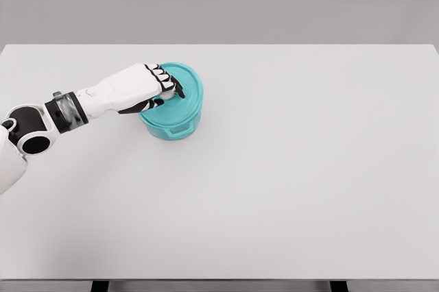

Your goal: Cover the pot with left arm

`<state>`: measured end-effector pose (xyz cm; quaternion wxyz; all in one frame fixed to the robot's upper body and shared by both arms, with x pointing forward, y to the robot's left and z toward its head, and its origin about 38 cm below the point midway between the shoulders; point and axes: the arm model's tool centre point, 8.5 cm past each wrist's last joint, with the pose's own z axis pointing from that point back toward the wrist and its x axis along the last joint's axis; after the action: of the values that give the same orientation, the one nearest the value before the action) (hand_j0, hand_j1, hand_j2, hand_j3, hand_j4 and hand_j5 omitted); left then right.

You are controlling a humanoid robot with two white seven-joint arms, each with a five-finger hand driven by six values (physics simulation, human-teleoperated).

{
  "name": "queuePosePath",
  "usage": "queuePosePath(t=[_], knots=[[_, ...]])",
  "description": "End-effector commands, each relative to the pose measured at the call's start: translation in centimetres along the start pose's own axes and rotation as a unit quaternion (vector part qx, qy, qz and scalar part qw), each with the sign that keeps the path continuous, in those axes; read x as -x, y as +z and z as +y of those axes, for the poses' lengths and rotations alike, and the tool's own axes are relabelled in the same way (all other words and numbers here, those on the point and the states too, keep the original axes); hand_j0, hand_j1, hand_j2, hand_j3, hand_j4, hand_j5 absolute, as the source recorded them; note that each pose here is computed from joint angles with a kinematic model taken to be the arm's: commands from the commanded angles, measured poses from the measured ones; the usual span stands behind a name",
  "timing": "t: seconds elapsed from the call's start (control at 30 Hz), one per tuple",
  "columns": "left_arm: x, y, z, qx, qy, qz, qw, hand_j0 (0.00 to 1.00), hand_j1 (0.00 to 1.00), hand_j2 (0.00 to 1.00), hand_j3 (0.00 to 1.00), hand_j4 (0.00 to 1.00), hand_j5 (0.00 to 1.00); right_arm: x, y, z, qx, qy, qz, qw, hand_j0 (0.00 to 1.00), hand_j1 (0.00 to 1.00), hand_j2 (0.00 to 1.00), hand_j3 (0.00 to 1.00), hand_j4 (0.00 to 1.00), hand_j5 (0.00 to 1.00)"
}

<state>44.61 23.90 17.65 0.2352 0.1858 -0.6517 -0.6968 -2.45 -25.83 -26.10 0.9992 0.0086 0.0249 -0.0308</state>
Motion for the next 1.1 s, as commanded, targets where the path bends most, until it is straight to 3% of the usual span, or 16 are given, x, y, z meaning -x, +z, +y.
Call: queuePosePath(t=[0.0,1.07], knots=[[0.12,0.05,0.06,-0.001,0.002,0.002,1.0000,0.65,0.65,0.65,0.65,0.65,0.65,0.04,0.00,0.02,0.000,0.000,0.001,1.0000,1.00,1.00,1.00,1.00,1.00,1.00],[0.38,-0.12,-0.74,0.003,0.012,0.008,0.9999,0.72,0.72,0.72,0.72,0.72,0.72,-0.01,0.00,0.00,0.000,0.000,0.000,1.0000,1.00,1.00,1.00,1.00,1.00,1.00]])
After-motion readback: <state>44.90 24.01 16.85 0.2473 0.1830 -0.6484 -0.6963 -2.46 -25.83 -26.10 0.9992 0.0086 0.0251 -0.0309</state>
